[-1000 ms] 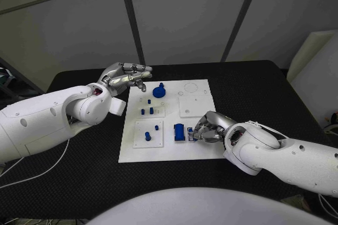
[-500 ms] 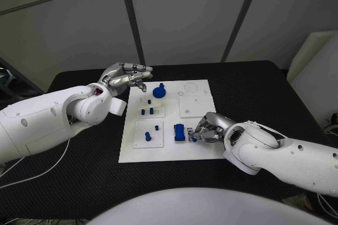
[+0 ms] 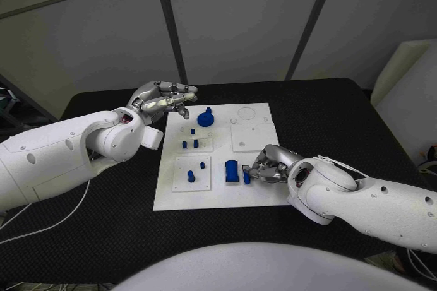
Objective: Assemble the parts on the task board
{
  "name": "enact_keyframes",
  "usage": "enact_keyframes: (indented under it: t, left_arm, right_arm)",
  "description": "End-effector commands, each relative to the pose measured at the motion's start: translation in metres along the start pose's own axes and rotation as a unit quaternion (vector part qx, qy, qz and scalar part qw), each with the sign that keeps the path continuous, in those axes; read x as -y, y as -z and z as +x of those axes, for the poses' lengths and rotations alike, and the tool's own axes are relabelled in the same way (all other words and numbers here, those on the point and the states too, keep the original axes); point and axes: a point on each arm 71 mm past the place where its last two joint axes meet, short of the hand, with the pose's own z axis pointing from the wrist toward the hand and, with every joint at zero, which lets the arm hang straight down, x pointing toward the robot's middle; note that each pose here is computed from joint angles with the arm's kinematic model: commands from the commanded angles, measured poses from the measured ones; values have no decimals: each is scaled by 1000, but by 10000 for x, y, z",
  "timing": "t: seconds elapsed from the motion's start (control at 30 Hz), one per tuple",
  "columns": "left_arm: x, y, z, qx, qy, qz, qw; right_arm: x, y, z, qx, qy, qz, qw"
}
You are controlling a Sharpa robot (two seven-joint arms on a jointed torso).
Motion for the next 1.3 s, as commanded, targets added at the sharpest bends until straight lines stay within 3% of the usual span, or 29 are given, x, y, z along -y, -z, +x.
enact_keyframes:
  t: [0.03, 0.23, 0.37, 0.53, 0.73, 0.97, 1.3]
  left_arm:
    - [11, -7, 17, -7, 1, 2, 1000]
    - [10, -10, 18, -7, 1, 2, 1000]
    - [8, -11, 15, -7, 1, 2, 1000]
    - [6, -16, 16, -7, 1, 2, 1000]
    - [3, -18, 13, -7, 1, 2, 1000]
    - [2, -20, 14, -7, 1, 2, 1000]
    - [1, -15, 6, -6, 1, 2, 1000]
  right_arm:
    - [-14, -6, -11, 7, 4, -3, 1000]
    - [-31, -4, -41, 29, 2, -12, 1000]
    - [-55, 15, -87, 58, -6, -33, 998]
    - [-84, 60, -132, 76, -22, -73, 994]
    - [-40, 121, -127, 43, -14, -95, 994]
    - [64, 169, -93, -10, 16, -85, 996]
    - [69, 191, -88, -16, 26, -87, 996]
